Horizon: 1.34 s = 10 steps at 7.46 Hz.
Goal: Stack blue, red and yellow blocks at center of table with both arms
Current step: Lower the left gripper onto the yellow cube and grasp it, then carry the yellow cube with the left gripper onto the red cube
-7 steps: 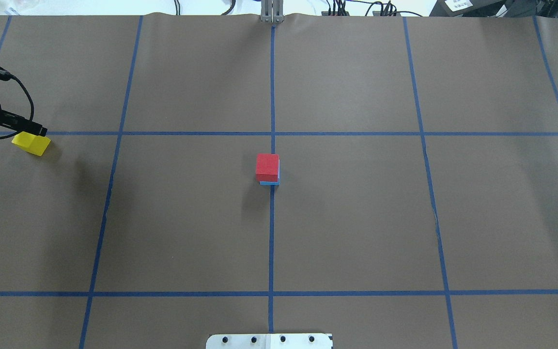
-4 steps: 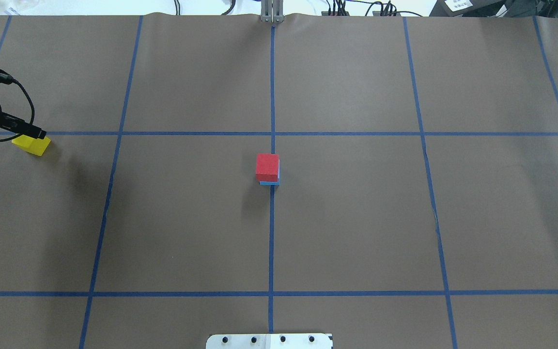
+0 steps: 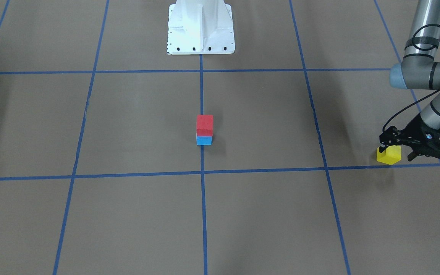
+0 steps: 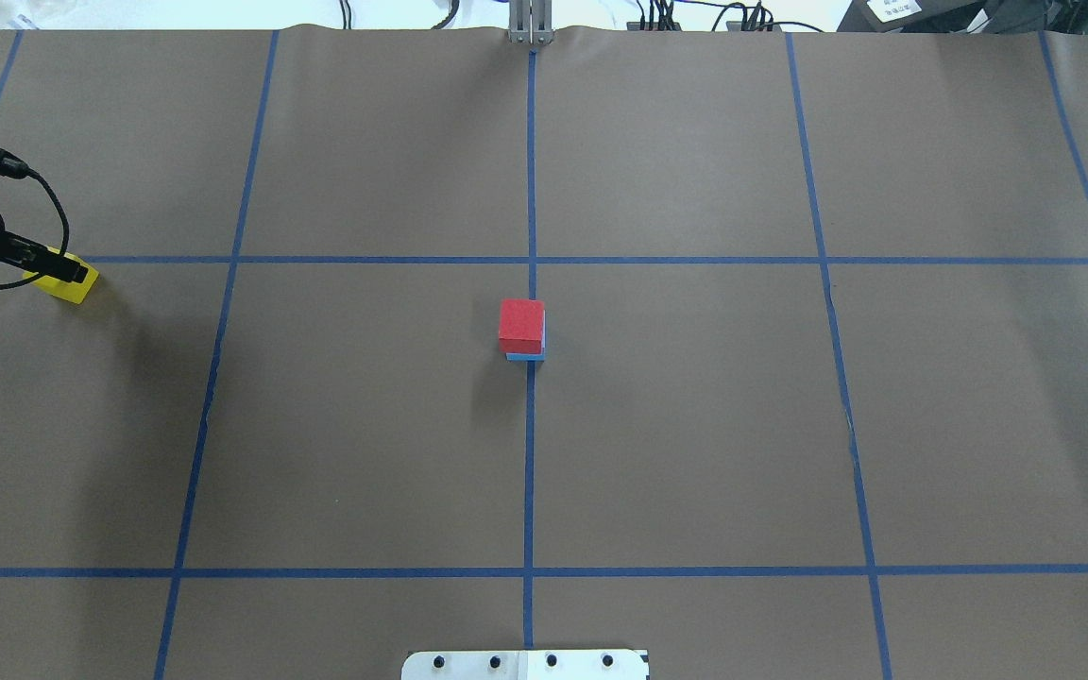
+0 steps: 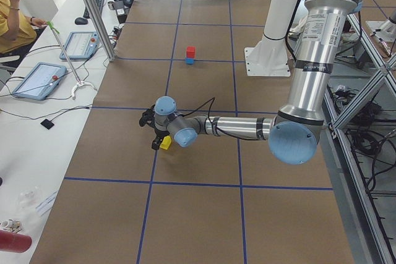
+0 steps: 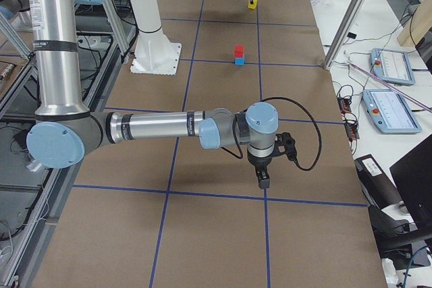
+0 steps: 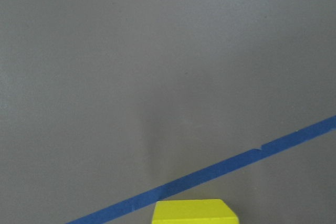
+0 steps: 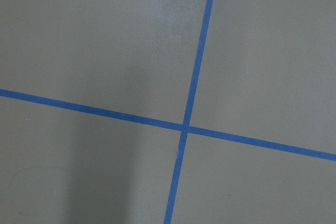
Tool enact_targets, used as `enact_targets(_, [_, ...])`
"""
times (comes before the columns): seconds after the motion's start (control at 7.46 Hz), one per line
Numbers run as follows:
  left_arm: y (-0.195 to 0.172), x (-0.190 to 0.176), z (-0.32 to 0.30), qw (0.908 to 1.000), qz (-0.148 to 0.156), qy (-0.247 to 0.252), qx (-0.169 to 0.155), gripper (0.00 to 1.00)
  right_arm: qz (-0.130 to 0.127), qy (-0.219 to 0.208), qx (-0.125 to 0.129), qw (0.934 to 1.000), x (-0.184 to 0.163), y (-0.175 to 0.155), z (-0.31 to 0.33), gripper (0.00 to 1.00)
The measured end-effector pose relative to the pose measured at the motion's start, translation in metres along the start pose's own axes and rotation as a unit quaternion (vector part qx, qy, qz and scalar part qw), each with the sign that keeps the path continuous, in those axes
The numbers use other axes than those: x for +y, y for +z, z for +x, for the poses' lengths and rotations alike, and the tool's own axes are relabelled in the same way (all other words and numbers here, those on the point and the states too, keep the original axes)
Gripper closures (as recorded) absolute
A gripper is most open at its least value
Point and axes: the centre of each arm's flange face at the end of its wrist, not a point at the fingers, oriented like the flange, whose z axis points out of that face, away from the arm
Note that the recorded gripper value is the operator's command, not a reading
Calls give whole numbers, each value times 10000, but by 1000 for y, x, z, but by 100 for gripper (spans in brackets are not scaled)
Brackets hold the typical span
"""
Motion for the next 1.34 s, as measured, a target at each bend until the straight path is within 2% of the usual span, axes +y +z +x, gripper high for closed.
enact_targets(0.13, [6, 2, 6, 10000, -25, 52, -27, 100, -2, 2, 0, 10000, 0, 0, 0, 0])
enact_targets(0.4, [7, 1, 20, 9999, -6, 156, 3, 100, -3, 8, 0, 10000, 0, 0, 0, 0])
enact_targets(0.67, [-28, -37, 63, 9999, -79, 97, 76, 100, -4, 11, -1, 10000, 0, 0, 0, 0])
enact_targets(0.94, [-100, -111, 152, 9993, -270, -270, 11, 100, -4, 12, -7, 10000, 0, 0, 0, 0])
enact_targets(1.07, [-127, -143, 216, 9978, -329, -576, 87, 100, -4, 15, -7, 10000, 0, 0, 0, 0])
enact_targets(1.34, [-135, -167, 363, 9926, -431, -1102, 285, 100, -3, 19, -8, 10000, 0, 0, 0, 0])
